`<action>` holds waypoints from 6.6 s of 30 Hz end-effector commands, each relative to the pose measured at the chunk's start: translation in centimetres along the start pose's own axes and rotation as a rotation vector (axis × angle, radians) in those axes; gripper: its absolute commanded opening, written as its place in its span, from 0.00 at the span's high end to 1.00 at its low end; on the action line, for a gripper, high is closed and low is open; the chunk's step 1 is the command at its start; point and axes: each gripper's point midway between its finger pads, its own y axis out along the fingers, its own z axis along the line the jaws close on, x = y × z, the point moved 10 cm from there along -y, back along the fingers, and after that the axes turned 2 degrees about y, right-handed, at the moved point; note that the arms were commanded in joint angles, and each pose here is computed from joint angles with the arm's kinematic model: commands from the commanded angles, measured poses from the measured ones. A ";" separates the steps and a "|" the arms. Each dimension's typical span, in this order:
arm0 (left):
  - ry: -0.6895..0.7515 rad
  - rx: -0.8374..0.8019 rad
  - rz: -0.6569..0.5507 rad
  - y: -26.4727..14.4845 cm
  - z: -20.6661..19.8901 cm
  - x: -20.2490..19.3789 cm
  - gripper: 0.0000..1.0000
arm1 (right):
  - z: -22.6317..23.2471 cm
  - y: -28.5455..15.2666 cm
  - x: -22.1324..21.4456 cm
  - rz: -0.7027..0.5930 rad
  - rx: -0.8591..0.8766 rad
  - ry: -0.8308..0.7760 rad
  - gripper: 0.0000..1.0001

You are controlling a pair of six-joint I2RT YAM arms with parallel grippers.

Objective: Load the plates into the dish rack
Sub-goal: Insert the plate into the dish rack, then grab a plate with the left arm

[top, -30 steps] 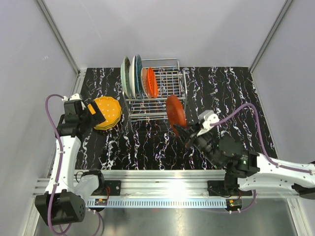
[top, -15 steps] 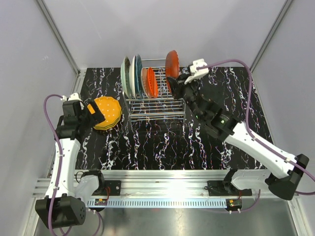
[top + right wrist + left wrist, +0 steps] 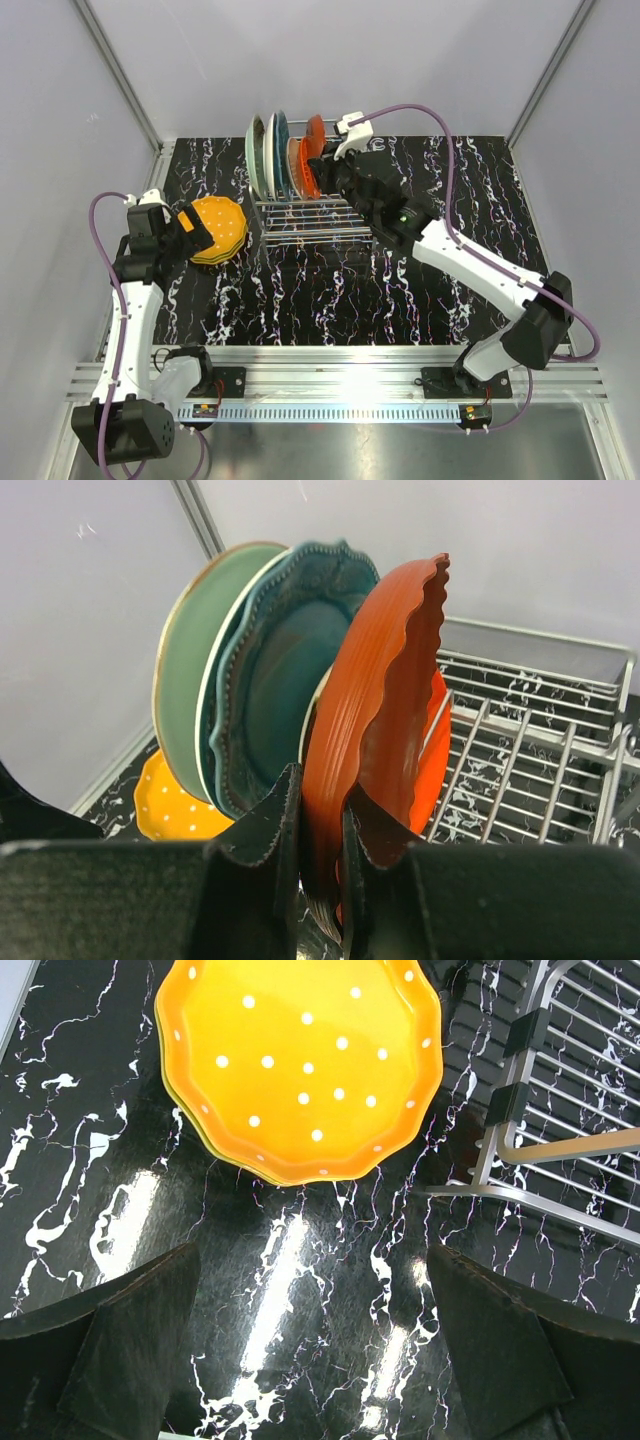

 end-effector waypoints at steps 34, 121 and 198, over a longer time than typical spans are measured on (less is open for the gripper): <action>0.016 -0.067 -0.045 0.1 -0.5 0.4 0.01 | -1.4 3.3 -2.3 -0.013 -0.133 0.077 0.76; -0.223 0.285 0.352 13.9 5.1 2.2 0.54 | -10.4 -20.2 -9.8 -0.146 -0.270 0.159 0.55; -0.168 0.371 0.388 11.2 5.3 -0.1 0.71 | -10.7 -21.5 -9.3 -0.196 -0.273 0.176 0.60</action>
